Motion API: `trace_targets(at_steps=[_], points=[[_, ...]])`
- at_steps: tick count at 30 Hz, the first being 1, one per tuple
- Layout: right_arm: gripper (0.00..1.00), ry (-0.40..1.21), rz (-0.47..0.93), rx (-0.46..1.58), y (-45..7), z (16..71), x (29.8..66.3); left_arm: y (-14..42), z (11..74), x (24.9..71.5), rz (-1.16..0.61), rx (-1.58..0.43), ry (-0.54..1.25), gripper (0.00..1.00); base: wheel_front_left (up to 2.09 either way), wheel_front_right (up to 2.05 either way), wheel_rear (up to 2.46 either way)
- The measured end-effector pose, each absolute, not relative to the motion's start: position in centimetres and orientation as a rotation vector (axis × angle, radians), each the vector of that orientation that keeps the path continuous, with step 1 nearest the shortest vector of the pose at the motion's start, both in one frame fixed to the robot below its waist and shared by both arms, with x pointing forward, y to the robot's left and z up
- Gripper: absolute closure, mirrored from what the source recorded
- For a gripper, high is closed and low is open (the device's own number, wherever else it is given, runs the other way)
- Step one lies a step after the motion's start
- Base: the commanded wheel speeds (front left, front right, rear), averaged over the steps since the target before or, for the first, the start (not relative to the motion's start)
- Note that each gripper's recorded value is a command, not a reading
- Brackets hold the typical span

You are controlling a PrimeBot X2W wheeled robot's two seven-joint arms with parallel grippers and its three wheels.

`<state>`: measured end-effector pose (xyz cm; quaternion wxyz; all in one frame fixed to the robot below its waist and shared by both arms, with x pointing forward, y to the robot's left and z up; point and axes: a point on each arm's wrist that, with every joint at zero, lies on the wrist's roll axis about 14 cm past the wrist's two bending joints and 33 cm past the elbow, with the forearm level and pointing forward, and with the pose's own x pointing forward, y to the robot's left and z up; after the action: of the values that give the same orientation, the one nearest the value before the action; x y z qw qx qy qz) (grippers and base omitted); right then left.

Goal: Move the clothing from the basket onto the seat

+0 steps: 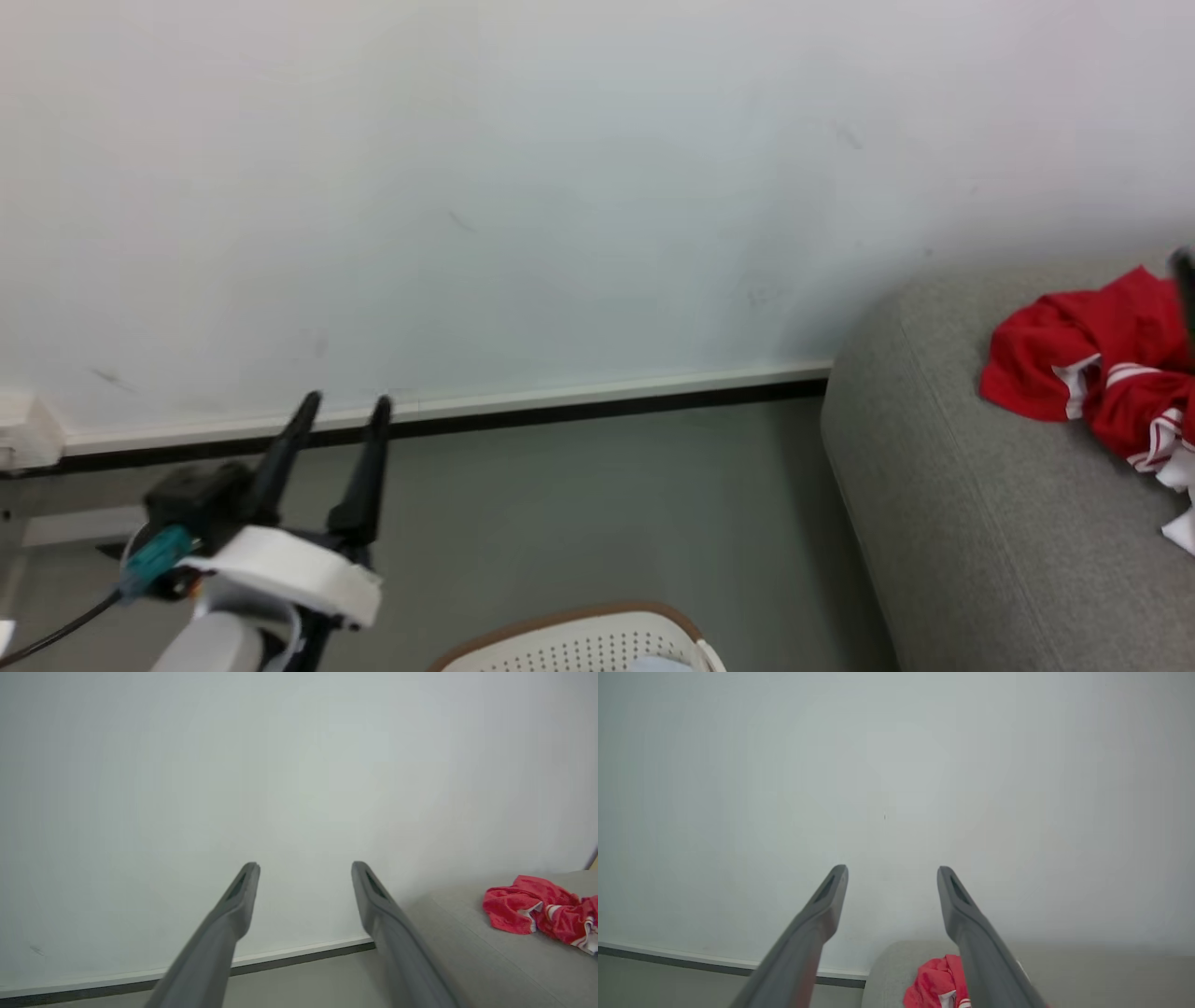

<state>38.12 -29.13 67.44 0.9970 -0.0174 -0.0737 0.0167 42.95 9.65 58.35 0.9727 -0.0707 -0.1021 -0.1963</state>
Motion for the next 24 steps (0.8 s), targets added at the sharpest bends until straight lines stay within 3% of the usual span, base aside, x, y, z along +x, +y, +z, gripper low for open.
trace_targets(at_steps=[11,17,24], points=[[0.00,-0.232,0.183,0.116,-19.7,58.9,36.5,19.2,54.4,38.9,-0.069,-0.136,-0.143,0.00,0.00,0.00,0.00],[0.00,-0.127,0.192,0.172,-17.0,53.0,35.4,20.6,52.0,36.9,0.016,-0.151,-0.101,0.00,0.00,0.00,0.00],[0.00,-0.085,0.184,0.201,-15.9,51.4,35.1,20.3,49.8,35.8,0.013,-0.147,-0.050,0.00,0.00,0.00,0.00]])
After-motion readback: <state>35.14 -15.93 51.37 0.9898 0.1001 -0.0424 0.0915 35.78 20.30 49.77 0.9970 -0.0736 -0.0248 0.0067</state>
